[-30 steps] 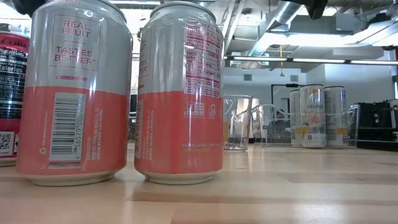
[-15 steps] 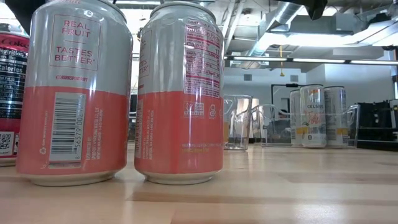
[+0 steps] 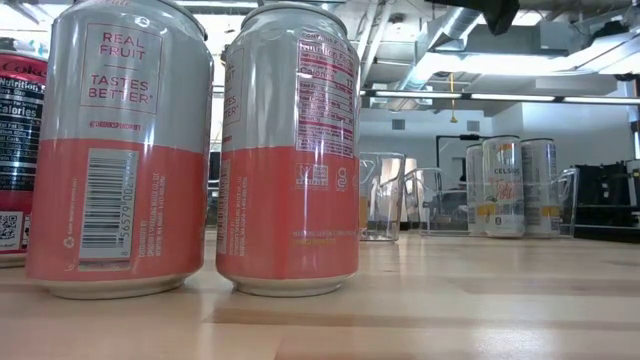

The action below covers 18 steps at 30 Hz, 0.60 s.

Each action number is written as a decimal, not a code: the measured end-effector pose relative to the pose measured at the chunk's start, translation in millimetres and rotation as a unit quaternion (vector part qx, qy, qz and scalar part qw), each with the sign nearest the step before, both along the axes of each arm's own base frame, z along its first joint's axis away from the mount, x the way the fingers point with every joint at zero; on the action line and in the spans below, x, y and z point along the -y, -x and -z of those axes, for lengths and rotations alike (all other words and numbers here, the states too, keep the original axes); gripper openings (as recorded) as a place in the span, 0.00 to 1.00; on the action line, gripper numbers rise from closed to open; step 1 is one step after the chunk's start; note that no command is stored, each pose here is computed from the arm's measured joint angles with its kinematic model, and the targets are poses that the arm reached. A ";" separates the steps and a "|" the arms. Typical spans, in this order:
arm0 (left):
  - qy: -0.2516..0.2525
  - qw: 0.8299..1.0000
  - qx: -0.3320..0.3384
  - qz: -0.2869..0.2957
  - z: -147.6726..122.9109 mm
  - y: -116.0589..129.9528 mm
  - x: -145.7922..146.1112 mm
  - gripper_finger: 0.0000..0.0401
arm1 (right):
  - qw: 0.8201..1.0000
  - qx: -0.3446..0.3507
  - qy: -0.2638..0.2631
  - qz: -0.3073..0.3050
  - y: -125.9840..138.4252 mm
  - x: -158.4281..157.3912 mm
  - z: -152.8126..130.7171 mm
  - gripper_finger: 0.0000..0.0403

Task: Sort soda cans
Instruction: Put the right orange and white soda can in the middle transparent bin

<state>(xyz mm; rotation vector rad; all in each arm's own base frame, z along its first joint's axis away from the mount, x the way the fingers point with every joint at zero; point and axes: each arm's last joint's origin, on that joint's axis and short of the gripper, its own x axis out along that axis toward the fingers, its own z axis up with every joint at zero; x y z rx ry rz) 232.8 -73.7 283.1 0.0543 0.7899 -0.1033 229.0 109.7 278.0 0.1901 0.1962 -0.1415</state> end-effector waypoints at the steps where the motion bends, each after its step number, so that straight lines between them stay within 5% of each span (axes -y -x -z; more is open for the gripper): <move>1: -0.001 1.000 0.002 0.007 1.5 -2.2 3.0 0.84 | 1.000 -0.010 0.010 -0.009 -5.3 -1.8 6.0 0.63; 8: 0.003 1.000 -0.025 -0.004 18.3 -14.7 12.6 0.84 | 0.998 -0.008 0.068 -0.015 -43.7 -11.6 40.9 0.63; 18: -0.006 0.998 -0.055 -0.015 31.9 -21.1 14.7 0.84 | 0.992 0.088 0.018 -0.083 -71.5 -37.0 69.6 0.63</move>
